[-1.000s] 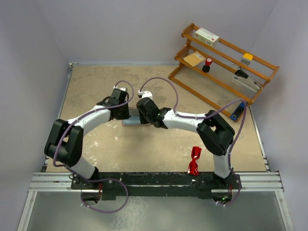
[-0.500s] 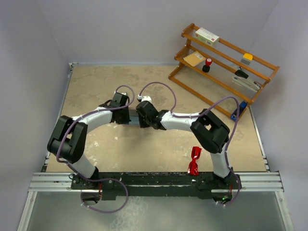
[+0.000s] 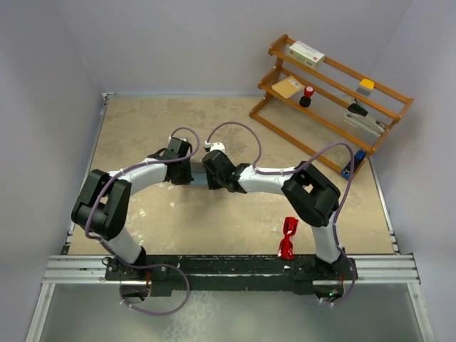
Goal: Organize the sunglasses
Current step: Place the glasses cleaning cloth in the sunglasses case.
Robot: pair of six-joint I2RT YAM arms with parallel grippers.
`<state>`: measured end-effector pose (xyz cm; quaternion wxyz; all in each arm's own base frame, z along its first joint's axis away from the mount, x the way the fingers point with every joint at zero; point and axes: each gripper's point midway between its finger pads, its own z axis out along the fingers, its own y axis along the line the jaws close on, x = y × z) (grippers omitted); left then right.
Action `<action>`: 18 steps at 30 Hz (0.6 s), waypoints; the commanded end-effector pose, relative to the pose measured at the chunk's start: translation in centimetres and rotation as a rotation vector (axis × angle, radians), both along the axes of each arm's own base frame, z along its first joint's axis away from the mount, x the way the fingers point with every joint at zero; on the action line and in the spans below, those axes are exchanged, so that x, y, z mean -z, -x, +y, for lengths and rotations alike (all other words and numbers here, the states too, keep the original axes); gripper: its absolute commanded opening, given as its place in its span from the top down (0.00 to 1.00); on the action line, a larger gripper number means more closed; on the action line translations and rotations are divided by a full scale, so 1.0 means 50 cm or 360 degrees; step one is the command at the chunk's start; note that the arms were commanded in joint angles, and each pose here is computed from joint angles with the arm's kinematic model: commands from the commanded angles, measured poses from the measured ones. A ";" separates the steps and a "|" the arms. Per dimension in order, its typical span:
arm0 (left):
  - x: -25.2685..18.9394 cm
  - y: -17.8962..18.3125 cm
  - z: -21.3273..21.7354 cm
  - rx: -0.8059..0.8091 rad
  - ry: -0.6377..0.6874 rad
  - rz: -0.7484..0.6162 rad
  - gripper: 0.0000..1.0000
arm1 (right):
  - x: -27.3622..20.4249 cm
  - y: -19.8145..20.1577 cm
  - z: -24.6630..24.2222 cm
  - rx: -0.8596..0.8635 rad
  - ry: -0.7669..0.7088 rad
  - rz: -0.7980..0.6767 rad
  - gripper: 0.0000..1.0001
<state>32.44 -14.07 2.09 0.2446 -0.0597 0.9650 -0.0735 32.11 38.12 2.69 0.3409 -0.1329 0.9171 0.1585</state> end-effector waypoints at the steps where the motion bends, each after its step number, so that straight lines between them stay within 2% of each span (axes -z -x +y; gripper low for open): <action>1: -0.019 -0.001 0.014 -0.0043 -0.0016 -0.0041 1.00 | 0.015 -0.003 -0.031 0.0003 0.0111 -0.0036 1.00; 10: -0.161 -0.030 -0.002 0.0015 0.0066 -0.0246 1.00 | -0.077 -0.021 -0.035 0.0007 0.0048 -0.0202 1.00; 18: -0.274 -0.078 -0.016 0.0037 0.0108 -0.0438 1.00 | -0.153 -0.015 -0.048 0.0001 -0.0018 -0.0287 0.96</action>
